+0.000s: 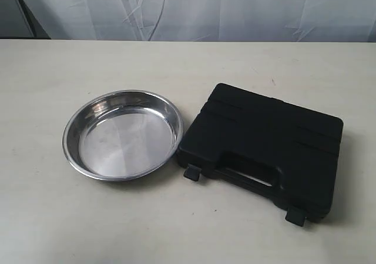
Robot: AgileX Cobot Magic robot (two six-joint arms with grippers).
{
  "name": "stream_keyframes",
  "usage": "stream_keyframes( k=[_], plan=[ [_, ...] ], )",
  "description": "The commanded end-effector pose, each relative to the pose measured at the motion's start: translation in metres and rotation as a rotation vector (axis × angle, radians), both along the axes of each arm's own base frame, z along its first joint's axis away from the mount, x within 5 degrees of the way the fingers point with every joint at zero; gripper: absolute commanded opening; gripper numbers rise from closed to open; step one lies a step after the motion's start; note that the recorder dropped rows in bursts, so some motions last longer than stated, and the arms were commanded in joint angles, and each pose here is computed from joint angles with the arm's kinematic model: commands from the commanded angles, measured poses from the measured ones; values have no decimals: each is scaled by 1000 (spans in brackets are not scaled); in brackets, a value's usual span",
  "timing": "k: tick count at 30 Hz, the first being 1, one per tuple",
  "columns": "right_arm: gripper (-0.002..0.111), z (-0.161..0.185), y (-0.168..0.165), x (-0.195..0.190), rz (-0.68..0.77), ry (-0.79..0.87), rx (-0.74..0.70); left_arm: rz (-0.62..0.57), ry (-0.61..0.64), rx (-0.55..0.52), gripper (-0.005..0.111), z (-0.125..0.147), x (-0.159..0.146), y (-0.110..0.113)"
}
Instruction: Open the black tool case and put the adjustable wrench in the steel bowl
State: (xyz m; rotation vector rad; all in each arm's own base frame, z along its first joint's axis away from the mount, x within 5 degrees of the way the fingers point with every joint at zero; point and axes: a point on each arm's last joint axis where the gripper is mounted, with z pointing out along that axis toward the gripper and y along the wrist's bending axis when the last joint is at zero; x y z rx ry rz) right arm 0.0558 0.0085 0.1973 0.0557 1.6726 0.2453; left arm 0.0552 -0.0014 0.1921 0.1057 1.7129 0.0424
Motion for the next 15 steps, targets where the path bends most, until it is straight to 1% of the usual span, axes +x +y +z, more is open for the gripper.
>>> stream_keyframes(
  k=[1, 14, 15],
  plan=[
    [0, 0, 0, 0, -5, -9, 3, 2, 6, -3, 0, -1, 0, 0],
    [0, 0, 0, 0, -5, -9, 3, 2, 6, -3, 0, -1, 0, 0],
    [0, 1, 0, 0, -4, -13, 23, 2, 6, -3, 0, -1, 0, 0]
  ],
)
